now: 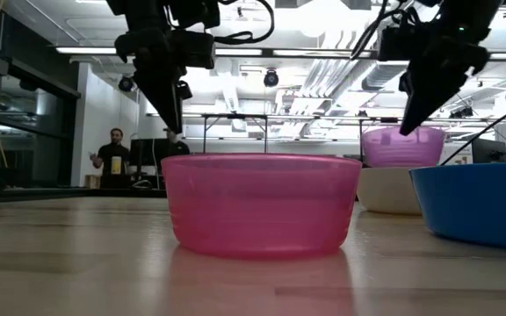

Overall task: Nest bowls inside each other
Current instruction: Stack the violet bowl on top of the yellow bowl

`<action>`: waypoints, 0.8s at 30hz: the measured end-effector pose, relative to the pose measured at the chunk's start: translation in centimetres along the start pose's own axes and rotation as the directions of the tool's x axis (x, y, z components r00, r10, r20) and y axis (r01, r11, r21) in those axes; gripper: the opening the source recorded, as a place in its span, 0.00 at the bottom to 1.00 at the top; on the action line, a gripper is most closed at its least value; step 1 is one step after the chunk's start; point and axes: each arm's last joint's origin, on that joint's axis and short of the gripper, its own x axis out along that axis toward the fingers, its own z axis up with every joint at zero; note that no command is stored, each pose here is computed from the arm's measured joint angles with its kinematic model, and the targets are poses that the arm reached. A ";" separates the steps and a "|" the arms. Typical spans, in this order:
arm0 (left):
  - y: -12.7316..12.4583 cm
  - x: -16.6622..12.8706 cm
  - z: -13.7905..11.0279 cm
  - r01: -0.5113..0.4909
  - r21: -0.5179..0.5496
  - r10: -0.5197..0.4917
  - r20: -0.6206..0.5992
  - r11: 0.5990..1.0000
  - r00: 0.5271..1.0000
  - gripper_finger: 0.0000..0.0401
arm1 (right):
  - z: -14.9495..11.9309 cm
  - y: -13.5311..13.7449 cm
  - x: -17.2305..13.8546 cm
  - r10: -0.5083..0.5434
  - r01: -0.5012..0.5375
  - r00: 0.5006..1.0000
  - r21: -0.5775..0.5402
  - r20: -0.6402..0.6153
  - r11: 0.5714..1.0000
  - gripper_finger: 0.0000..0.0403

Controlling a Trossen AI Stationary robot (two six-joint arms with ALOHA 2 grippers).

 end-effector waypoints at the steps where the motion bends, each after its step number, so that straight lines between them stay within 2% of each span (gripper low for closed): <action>1: 0.0 0.0 0.0 0.000 -0.001 0.000 -0.003 1.000 1.000 0.29 | -0.1 0.1 0.1 -0.005 0.005 1.000 -0.003 -0.002 1.000 0.01; 24: 0.0 0.0 0.1 0.002 -0.011 -0.002 0.012 1.000 1.000 0.29 | -2.6 0.8 2.3 -0.003 0.003 1.000 0.014 0.011 1.000 0.01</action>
